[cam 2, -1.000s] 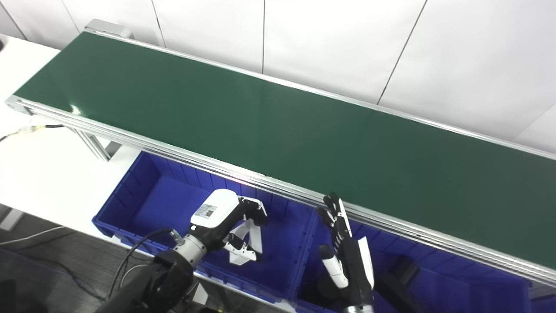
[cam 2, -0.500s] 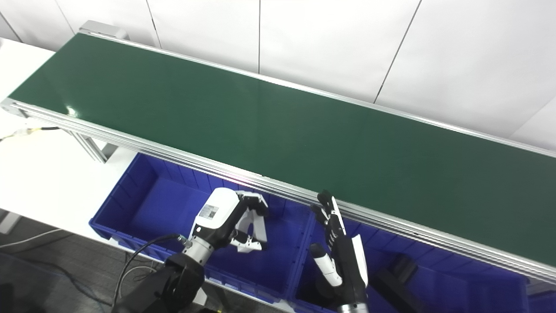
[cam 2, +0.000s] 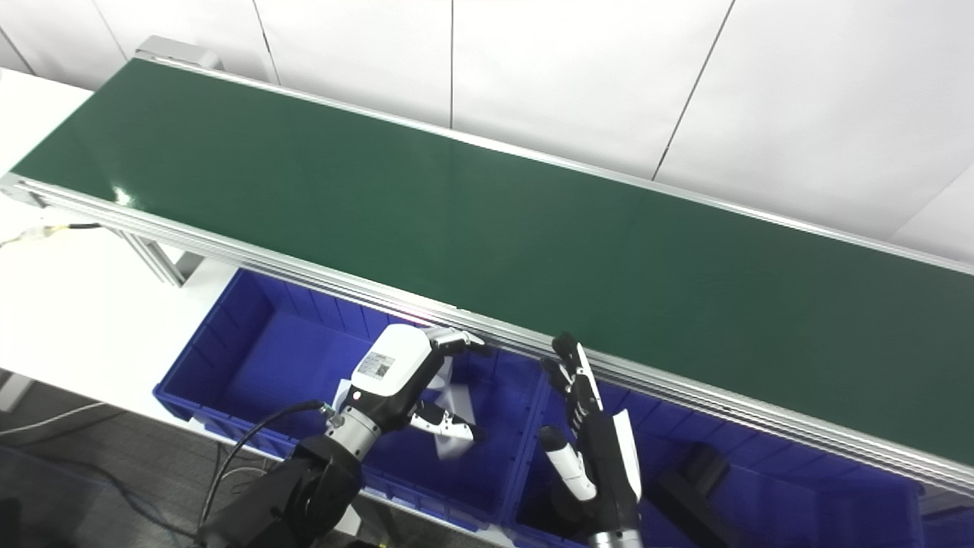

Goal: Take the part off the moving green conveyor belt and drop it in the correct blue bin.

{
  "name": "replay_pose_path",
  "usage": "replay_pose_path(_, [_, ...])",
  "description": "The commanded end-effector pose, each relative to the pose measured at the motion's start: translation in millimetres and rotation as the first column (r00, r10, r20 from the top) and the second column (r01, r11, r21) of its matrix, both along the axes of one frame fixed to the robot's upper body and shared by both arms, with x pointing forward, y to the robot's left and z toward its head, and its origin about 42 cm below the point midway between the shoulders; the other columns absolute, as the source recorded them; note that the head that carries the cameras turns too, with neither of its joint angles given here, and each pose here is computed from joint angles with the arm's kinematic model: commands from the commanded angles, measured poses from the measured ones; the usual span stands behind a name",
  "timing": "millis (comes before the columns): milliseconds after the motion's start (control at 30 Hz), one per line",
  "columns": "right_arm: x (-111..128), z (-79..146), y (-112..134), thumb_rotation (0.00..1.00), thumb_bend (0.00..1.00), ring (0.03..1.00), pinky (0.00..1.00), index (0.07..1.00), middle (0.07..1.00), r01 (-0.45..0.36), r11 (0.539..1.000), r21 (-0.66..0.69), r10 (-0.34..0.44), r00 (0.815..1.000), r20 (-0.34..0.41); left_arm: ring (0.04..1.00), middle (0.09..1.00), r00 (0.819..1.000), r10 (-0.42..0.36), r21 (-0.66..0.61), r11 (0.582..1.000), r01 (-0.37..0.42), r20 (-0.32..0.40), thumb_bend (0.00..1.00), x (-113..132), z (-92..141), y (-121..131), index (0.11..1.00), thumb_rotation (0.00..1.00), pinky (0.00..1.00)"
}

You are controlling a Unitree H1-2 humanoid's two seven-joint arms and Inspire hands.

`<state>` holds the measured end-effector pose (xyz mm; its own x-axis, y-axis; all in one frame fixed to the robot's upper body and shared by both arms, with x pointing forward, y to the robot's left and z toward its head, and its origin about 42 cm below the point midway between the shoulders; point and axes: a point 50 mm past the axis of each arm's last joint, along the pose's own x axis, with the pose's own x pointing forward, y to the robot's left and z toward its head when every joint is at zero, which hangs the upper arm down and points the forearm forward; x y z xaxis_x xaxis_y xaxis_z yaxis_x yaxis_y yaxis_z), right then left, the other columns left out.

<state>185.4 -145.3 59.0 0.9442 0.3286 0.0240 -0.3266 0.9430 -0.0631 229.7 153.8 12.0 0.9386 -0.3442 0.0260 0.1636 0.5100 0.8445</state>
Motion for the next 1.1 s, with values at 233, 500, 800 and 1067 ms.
replay_pose_path(233, [5.9, 10.4, 4.2, 0.88, 0.81, 0.902, 0.91, 0.981, 0.962, -0.002, 1.000, 0.021, 0.001, 0.999, 0.044, 0.669, 0.725, 0.997, -0.024, 0.002, 1.000, 0.024, 0.069, 1.00, 7.8, 14.9, 4.5, 0.747, 0.46, 0.61])
replay_pose_path(500, [8.3, 8.9, 1.4, 0.88, 0.80, 0.905, 0.91, 0.984, 0.963, -0.003, 1.000, 0.017, 0.002, 0.999, 0.050, 0.672, 0.723, 0.991, -0.090, -0.035, 0.995, 0.094, 0.098, 1.00, 9.1, 39.7, 1.0, 0.747, 0.44, 0.60])
replay_pose_path(800, [18.5, 4.9, -18.0, 0.91, 0.80, 0.895, 0.88, 0.990, 0.949, 0.018, 1.000, 0.010, -0.019, 0.998, 0.062, 0.640, 0.691, 0.932, -0.273, -0.024, 0.958, 0.286, 0.239, 0.96, 4.7, 87.1, -6.1, 0.709, 0.49, 0.57])
replay_pose_path(1067, [22.6, 1.3, -14.1, 0.92, 0.82, 0.916, 0.95, 0.984, 0.951, 0.045, 0.999, 0.013, -0.046, 0.997, 0.057, 0.651, 0.705, 0.924, -0.284, -0.127, 0.938, 0.323, 0.258, 0.92, 0.8, 123.1, 6.1, 0.730, 0.57, 0.57])
